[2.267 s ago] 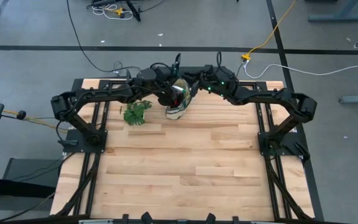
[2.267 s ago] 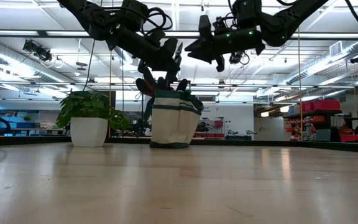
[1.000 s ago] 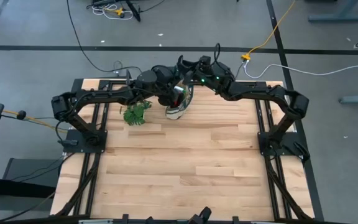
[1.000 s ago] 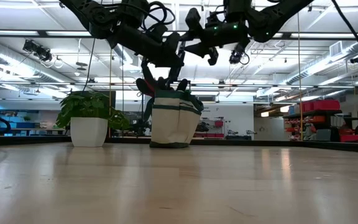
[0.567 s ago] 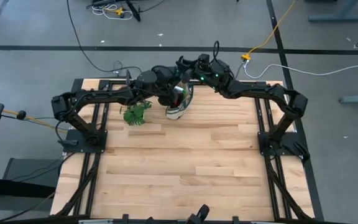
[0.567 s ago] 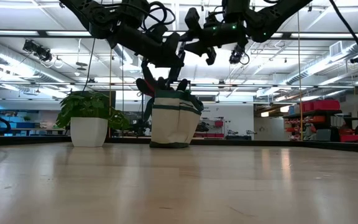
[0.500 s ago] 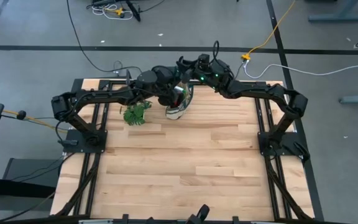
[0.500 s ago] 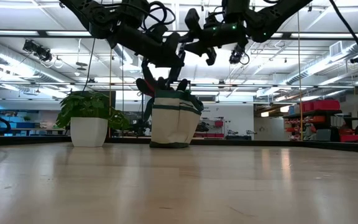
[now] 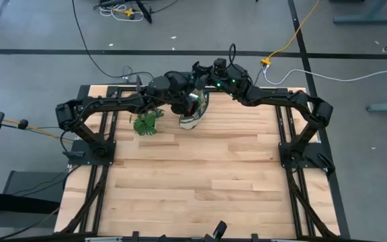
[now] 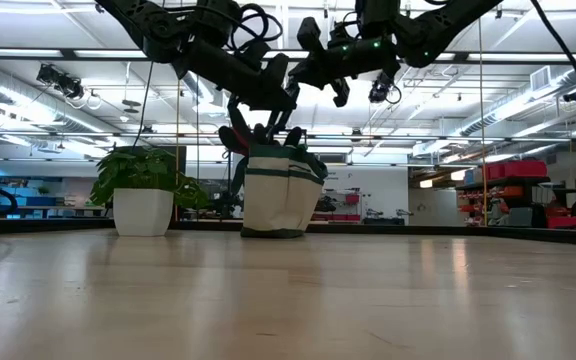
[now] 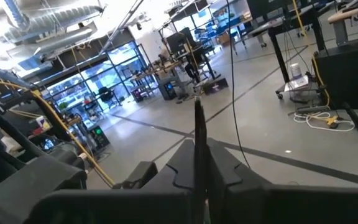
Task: Pick & Place Garden tools in Gardening bag
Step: Put the green shear scissors into the white gardening bag
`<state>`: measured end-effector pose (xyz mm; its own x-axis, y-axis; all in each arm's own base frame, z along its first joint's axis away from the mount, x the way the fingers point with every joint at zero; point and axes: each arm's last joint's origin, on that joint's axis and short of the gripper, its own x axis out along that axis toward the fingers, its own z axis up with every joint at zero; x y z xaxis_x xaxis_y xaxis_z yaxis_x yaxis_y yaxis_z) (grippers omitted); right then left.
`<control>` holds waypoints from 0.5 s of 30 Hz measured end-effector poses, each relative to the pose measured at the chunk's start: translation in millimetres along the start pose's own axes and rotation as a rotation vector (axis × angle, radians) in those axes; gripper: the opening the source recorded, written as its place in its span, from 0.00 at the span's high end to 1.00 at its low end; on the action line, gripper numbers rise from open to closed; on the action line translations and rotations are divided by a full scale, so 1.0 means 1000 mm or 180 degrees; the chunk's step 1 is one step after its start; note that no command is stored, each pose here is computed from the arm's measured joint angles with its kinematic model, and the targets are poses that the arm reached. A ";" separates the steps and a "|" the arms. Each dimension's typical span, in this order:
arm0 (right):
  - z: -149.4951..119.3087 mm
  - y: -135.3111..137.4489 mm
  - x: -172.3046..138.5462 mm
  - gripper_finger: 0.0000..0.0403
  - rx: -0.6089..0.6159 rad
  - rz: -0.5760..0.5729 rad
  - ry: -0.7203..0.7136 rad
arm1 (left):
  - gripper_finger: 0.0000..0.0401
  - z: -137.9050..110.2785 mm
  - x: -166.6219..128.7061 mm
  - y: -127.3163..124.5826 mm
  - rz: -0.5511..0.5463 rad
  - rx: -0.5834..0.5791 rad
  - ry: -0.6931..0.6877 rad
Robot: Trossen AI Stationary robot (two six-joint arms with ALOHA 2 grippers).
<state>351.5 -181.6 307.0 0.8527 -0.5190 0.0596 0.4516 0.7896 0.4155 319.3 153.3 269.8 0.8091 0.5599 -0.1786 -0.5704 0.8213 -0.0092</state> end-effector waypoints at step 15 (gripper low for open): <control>-0.005 -0.001 0.000 0.99 -0.0071 0.0011 0.0143 | 0.73 0.001 0.000 0.000 -0.0041 -0.0023 -0.0017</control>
<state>352.2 -181.0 302.5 0.8649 -0.5015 0.0200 0.4539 0.7986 0.3951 319.4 153.1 271.0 0.8171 0.5499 -0.1730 -0.5609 0.8277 -0.0185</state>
